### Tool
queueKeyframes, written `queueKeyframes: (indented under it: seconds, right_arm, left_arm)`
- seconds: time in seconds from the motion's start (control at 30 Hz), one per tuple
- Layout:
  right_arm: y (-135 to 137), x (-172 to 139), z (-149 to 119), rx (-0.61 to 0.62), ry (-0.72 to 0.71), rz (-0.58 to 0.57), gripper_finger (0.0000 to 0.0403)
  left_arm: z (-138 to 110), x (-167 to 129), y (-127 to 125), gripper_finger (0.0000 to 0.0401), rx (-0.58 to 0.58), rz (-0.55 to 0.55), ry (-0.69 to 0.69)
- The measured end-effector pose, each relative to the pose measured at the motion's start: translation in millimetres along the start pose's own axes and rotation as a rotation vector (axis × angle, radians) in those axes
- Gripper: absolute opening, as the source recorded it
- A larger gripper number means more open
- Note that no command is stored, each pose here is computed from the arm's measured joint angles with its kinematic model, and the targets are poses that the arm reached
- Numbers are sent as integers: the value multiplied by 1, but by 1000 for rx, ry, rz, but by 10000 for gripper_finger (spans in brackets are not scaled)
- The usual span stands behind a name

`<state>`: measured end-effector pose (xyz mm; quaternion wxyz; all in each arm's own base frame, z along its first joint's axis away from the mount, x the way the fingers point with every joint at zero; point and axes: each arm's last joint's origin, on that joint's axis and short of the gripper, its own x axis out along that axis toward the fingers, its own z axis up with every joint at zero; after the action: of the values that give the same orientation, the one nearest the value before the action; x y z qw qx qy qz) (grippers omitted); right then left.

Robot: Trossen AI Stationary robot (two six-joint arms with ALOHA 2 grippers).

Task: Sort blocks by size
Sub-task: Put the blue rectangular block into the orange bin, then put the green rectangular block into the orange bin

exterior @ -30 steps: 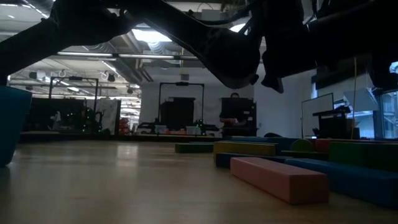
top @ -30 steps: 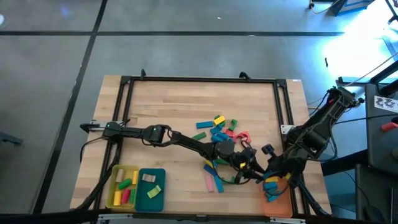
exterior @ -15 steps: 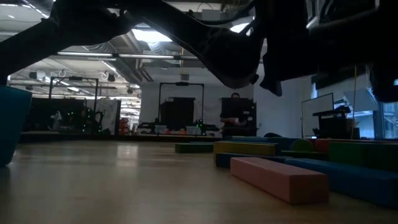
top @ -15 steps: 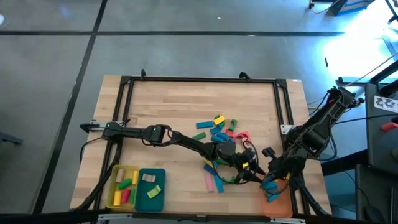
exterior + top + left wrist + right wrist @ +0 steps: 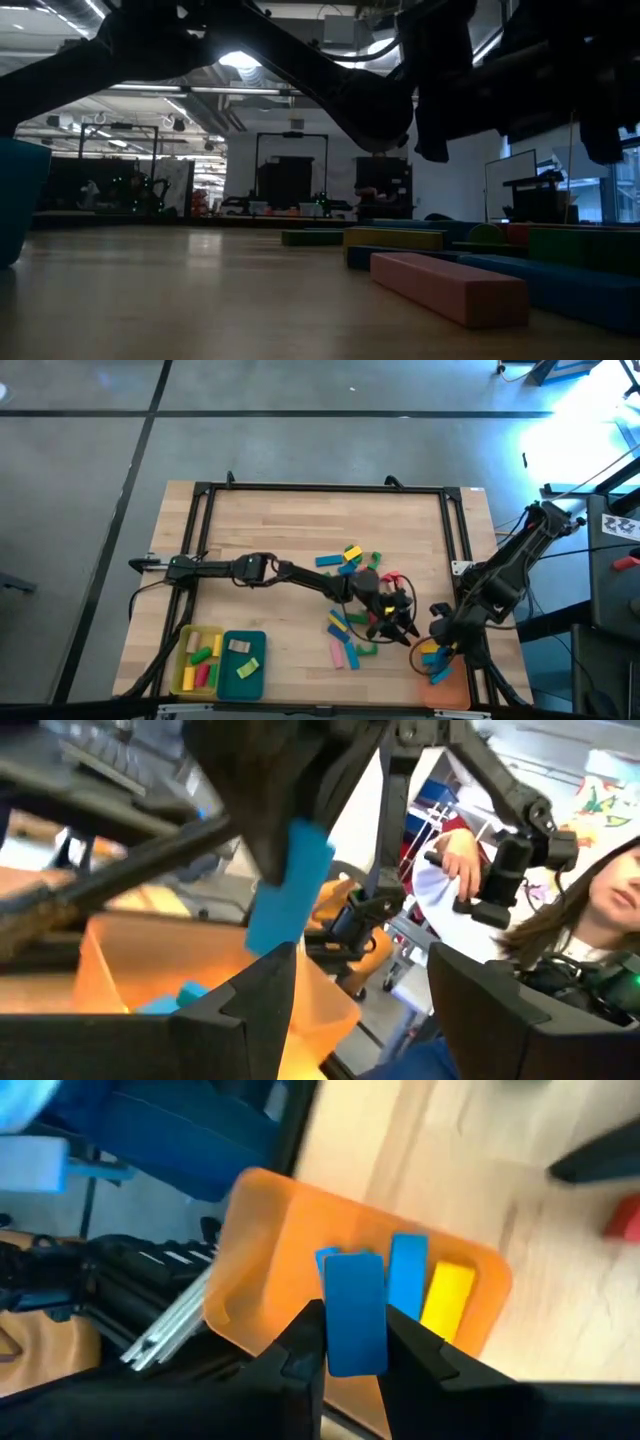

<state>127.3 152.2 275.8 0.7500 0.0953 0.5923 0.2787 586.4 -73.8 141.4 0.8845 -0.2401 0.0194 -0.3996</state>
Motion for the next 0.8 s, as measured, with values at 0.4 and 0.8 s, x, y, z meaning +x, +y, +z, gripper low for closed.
queueKeyframes:
  seconds: [0.4,0.8]
  right_arm:
    - [-3,13,2,166,70,-55,126]
    - [-3,13,2,200,69,-56,162]
  left_arm:
    - [16,-11,3,203,111,-55,-47]
    - [63,-10,-22,203,294,-18,155]
